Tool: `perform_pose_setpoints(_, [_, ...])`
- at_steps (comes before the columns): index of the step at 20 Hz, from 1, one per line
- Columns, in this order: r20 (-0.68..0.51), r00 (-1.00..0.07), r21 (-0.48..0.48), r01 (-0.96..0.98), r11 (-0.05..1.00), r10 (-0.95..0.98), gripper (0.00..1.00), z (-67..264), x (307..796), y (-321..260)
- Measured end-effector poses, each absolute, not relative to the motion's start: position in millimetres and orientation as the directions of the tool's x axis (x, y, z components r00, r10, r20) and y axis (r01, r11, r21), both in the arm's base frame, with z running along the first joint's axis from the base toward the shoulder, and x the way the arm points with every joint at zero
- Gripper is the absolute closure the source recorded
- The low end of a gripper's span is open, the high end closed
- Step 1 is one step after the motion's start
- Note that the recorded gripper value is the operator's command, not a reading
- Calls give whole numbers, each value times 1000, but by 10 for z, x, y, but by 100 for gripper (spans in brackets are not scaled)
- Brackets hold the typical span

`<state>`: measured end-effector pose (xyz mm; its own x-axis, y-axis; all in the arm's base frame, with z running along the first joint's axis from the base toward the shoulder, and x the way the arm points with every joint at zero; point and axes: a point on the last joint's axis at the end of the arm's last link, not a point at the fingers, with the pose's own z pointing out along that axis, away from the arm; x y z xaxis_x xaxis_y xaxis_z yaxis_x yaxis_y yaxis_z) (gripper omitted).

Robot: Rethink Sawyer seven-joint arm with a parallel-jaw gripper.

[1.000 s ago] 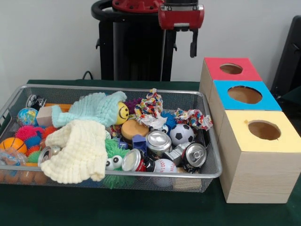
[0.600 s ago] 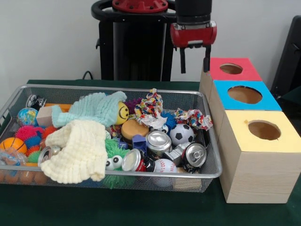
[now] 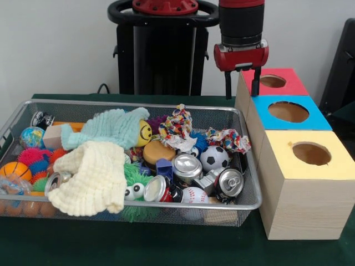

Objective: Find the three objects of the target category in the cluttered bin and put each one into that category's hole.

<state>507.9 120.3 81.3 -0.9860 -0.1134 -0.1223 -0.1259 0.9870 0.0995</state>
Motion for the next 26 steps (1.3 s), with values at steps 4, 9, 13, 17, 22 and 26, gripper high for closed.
perform_pose_setpoints(4, [-119, -986, 98, -126, 987, -115, 0, 814, 5088, 1204])
perform_pose_setpoints(9, [-120, -985, 85, -132, 988, -121, 0, 816, 5090, 1223])
perform_pose_setpoints(13, [-122, -983, 48, -143, 989, -136, 0, 831, 5086, 1269])
perform_pose_setpoints(17, [-108, -985, 34, -137, 990, -132, 0, 839, 5100, 1289])
perform_pose_setpoints(22, [-73, -991, 35, -117, 993, -114, 0, 842, 5141, 1288])
perform_pose_setpoints(26, [-48, -993, 36, -105, 994, -103, 0, 842, 5175, 1283])
